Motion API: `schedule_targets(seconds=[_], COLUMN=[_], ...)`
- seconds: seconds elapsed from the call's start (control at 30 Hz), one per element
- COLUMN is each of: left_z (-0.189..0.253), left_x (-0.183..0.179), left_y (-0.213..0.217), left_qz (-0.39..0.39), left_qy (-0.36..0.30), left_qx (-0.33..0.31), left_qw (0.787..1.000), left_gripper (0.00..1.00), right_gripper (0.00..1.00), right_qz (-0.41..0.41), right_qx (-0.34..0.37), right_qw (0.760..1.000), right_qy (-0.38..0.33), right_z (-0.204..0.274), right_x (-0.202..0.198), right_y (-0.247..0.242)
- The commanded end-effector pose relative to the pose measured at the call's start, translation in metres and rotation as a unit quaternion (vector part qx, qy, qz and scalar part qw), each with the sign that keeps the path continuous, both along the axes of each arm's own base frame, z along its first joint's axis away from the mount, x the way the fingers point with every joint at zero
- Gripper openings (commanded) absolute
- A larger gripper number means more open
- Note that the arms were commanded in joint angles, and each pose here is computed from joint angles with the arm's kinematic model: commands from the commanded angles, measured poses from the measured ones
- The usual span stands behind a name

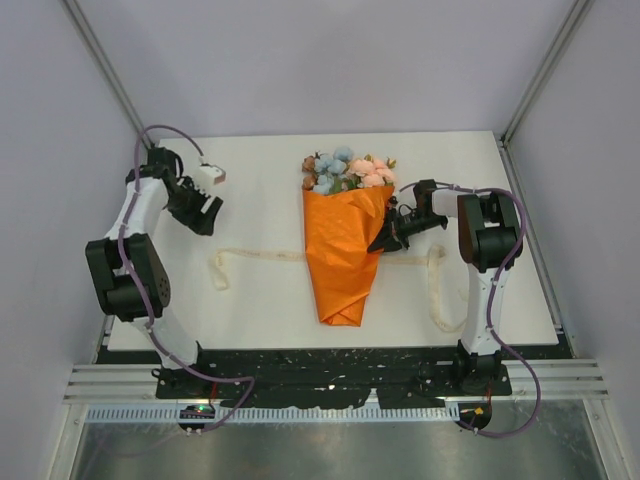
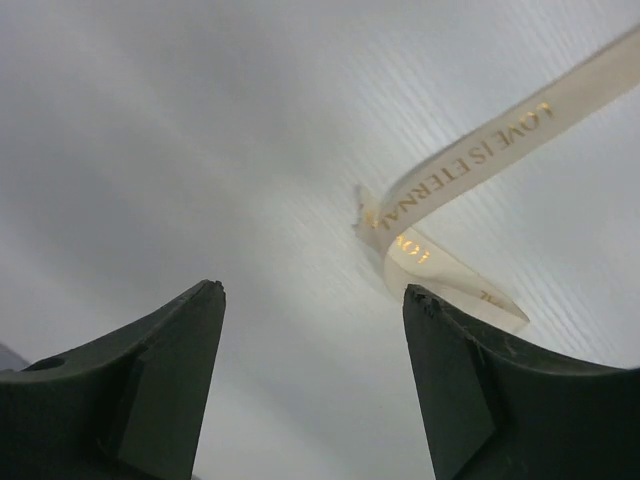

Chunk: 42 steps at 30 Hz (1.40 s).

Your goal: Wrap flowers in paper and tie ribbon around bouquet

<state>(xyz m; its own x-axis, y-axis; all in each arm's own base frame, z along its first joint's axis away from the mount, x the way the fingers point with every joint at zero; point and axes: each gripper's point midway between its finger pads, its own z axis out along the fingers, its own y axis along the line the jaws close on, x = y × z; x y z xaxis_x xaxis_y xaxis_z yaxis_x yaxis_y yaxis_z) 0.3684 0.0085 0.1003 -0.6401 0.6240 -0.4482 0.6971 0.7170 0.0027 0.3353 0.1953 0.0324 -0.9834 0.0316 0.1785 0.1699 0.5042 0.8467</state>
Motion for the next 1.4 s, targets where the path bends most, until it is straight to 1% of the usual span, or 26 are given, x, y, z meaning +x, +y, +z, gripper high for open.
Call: schedule_targets(seconds=[0.0,0.03,0.07,0.1,0.17,0.23,0.37,0.4,0.47,0.57,0.63,0.67,0.7,0.73,0.8,0.83,0.87,0.9,0.93,0.97,1.07,1.13,1.17,1.3,1.37], left_z=[-0.002,-0.014,-0.02,-0.025,-0.03,-0.033,-0.04,-0.042,-0.048,-0.059,-0.068,-0.069,-0.07,-0.069,-0.07,-0.07,-0.07,-0.067,-0.063,-0.055,-0.011,0.013,0.023,0.043,0.045], left_x=[0.02,0.021,0.022,0.018,0.007,-0.013,-0.052,-0.057,-0.071,-0.075,-0.073,-0.072,-0.069,-0.068,-0.07,-0.072,-0.073,-0.075,-0.076,-0.072,-0.065,-0.06,-0.059,-0.06,-0.056], left_y=[0.016,0.023,0.028,0.028,0.024,0.016,0.004,0.0,-0.008,-0.016,-0.011,-0.01,-0.009,-0.008,-0.006,-0.003,-0.01,-0.009,-0.01,-0.013,-0.041,-0.067,-0.084,-0.139,-0.152], left_qz=[0.13,0.141,0.144,0.125,0.082,0.033,-0.044,-0.058,-0.086,-0.109,-0.102,-0.098,-0.09,-0.086,-0.088,-0.093,-0.113,-0.116,-0.117,-0.113,-0.125,-0.147,-0.161,-0.202,-0.21], left_qy=[0.029,0.044,0.053,0.064,0.07,0.081,0.1,0.101,0.102,0.098,0.097,0.099,0.103,0.104,0.111,0.114,0.114,0.117,0.117,0.111,0.085,0.056,0.041,0.019,-0.004], left_qx=[-0.027,-0.014,0.0,0.004,0.003,-0.001,0.007,0.01,0.018,0.044,0.071,0.072,0.074,0.078,0.082,0.089,0.098,0.098,0.095,0.084,0.011,-0.019,-0.03,-0.069,-0.057], left_qw=[0.991,0.989,0.988,0.99,0.994,0.996,0.994,0.993,0.991,0.988,0.987,0.988,0.988,0.988,0.986,0.985,0.982,0.981,0.982,0.984,0.988,0.987,0.986,0.977,0.976], left_gripper=[0.76,0.73,0.67,0.61,0.58,0.61,0.71,0.75,0.77,0.78,0.74,0.7,0.65,0.57,0.49,0.41,0.3,0.19,0.07,0.0,0.0,0.0,0.0,0.0,0.0], right_gripper=[0.05,0.05,0.05,0.05,0.05,0.05,0.05,0.06,0.05,0.05,0.05,0.05,0.05,0.05,0.05,0.05,0.05,0.05,0.05,0.05,0.05,0.05,0.05,0.05,0.06], right_qz=[0.005,0.006,0.005,0.005,0.006,0.004,0.003,0.003,0.004,0.002,0.002,0.002,0.003,0.002,0.003,0.003,0.003,0.003,0.003,0.003,0.003,0.004,0.003,0.004,0.004], right_qx=[-0.014,-0.014,-0.015,-0.016,-0.016,-0.016,-0.018,-0.017,-0.019,-0.019,-0.021,-0.021,-0.021,-0.022,-0.02,-0.02,-0.02,-0.02,-0.02,-0.02,-0.018,-0.017,-0.017,-0.017,-0.017], right_qw=[1.0,1.0,1.0,1.0,1.0,1.0,1.0,1.0,1.0,1.0,1.0,1.0,1.0,1.0,1.0,1.0,1.0,1.0,1.0,1.0,1.0,1.0,1.0,1.0,1.0], right_qy=[-0.008,-0.007,-0.008,-0.007,-0.007,-0.004,-0.002,-0.002,-0.003,0.0,-0.002,-0.002,-0.002,-0.004,-0.004,-0.004,-0.004,-0.004,-0.004,-0.004,-0.009,-0.007,-0.009,-0.011,-0.012], right_z=[-0.004,-0.004,-0.004,-0.004,-0.004,-0.005,-0.007,-0.007,-0.007,-0.008,-0.008,-0.007,-0.007,-0.008,-0.008,-0.008,-0.008,-0.008,-0.009,-0.009,-0.008,-0.008,-0.008,-0.007,-0.007], right_x=[0.005,0.005,0.006,0.005,0.005,0.005,0.006,0.007,0.007,0.006,0.007,0.007,0.007,0.008,0.008,0.008,0.008,0.009,0.009,0.01,0.012,0.01,0.011,0.01,0.011], right_y=[-0.001,0.0,-0.001,-0.001,0.0,-0.001,0.0,0.0,0.0,0.0,-0.001,-0.001,0.0,-0.001,0.0,0.0,0.0,0.0,0.0,0.0,0.0,0.001,0.0,0.0,0.0])
